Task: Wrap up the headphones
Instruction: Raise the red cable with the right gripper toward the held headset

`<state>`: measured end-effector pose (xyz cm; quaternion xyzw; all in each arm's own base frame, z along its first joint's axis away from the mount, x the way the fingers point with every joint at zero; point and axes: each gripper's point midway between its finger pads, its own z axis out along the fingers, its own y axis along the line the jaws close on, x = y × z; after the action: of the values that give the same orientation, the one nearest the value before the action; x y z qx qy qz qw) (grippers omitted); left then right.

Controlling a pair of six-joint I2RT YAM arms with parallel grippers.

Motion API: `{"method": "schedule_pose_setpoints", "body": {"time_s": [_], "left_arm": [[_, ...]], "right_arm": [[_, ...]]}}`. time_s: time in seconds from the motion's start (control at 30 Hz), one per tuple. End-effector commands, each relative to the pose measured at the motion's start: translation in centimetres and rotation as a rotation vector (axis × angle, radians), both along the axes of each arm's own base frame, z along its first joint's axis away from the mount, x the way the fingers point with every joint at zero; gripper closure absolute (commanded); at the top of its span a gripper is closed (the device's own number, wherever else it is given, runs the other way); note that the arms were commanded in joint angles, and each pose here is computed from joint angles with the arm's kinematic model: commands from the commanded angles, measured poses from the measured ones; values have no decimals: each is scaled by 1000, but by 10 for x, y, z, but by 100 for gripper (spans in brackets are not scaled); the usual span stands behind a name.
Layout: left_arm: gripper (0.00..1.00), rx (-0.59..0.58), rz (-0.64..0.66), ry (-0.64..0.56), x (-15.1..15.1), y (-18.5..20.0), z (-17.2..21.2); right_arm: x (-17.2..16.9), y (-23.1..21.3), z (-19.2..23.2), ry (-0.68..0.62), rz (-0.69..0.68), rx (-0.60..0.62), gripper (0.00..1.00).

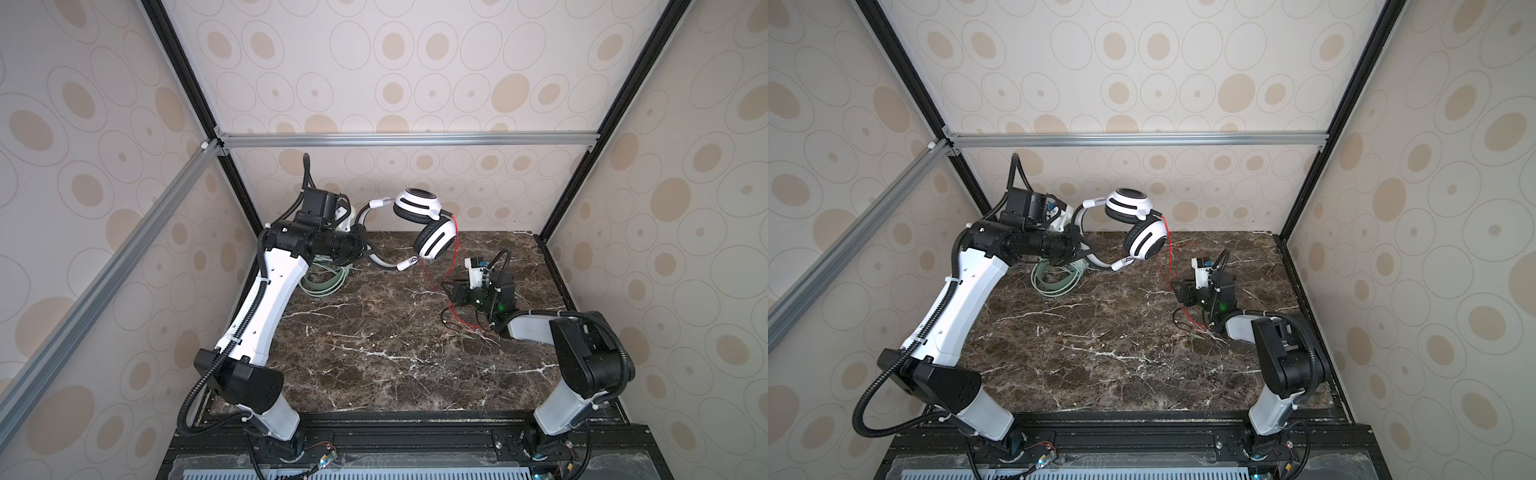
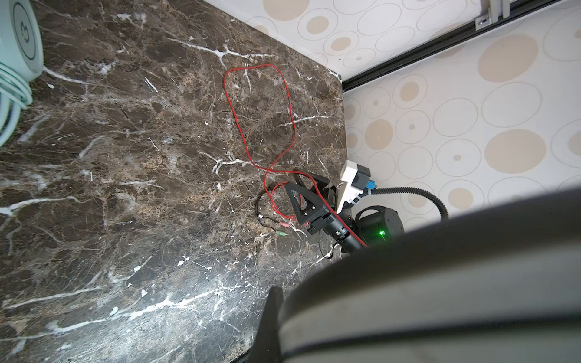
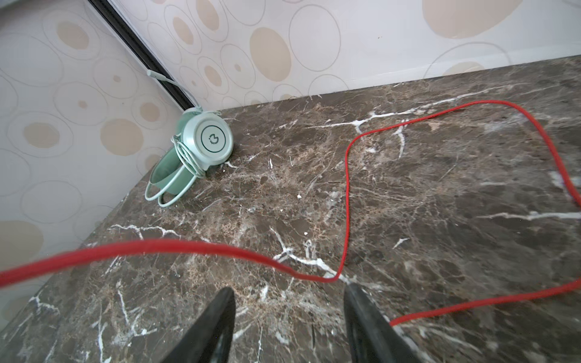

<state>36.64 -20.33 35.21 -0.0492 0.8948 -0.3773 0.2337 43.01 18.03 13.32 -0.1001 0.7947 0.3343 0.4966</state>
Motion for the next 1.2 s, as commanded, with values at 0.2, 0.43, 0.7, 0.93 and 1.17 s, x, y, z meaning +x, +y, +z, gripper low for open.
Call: {"method": "schedule_pose_setpoints", "body": {"time_s": [0.2,0.43,0.7,0.93,1.17], "left_arm": [[100,-67,-25,-81,-6,-1,31],[100,-69,-27,-63,-6,-1,27],[100,-79,-24,-40,-3,-2,23],[100,-14,71,-27,13,12,7],[100,228,307,-51,45,60,-29]], "right_arm": [[20,13,27,-93,29,106,42],[26,16,29,-106,35,135,47],[13,26,33,-139,100,155,70],[-31,14,25,-109,97,80,91],[-88,-8,18,-5,37,-231,100]]}}
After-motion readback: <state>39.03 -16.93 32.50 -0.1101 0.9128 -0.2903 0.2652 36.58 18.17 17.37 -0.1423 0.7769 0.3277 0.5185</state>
